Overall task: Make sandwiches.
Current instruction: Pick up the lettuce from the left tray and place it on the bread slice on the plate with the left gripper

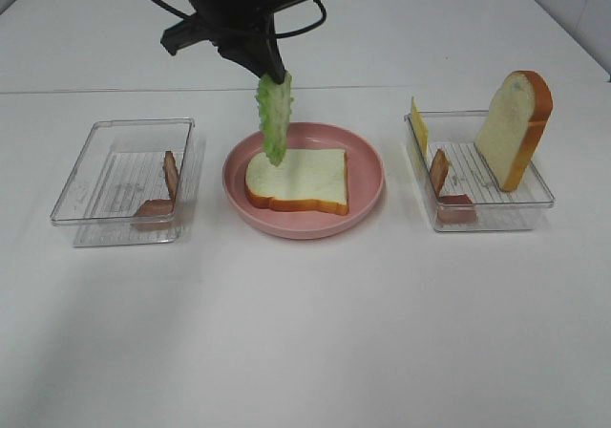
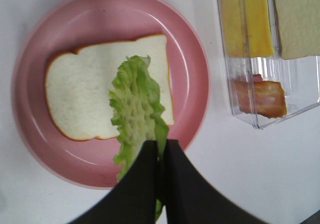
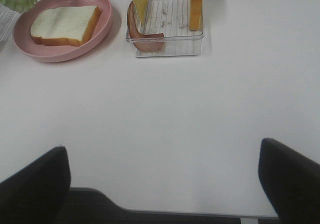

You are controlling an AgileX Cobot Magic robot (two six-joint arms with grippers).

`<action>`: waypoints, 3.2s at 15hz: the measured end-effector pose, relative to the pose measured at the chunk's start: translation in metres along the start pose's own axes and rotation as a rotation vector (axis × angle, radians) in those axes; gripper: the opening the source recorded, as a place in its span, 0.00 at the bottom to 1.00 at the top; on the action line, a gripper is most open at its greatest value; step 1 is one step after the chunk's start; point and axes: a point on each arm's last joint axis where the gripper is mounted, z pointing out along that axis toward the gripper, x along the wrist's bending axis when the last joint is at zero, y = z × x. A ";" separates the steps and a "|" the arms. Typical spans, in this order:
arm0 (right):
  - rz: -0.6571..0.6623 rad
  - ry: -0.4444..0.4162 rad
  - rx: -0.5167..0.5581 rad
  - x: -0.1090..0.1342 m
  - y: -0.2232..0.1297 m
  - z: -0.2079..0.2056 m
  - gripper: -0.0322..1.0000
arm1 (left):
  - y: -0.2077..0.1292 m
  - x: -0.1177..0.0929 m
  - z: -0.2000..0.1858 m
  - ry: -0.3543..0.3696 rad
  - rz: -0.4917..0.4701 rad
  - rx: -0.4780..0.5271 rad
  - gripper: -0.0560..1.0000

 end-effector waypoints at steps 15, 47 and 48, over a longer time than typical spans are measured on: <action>0.000 0.000 0.000 0.000 0.000 0.000 0.98 | -0.002 -0.012 0.078 -0.205 -0.115 0.007 0.06; 0.009 0.019 -0.001 0.002 0.000 0.000 0.98 | -0.006 0.029 0.097 0.168 0.155 0.051 0.40; 0.018 0.037 -0.001 0.003 0.000 0.000 0.98 | -0.005 0.030 0.095 0.183 0.164 0.046 0.54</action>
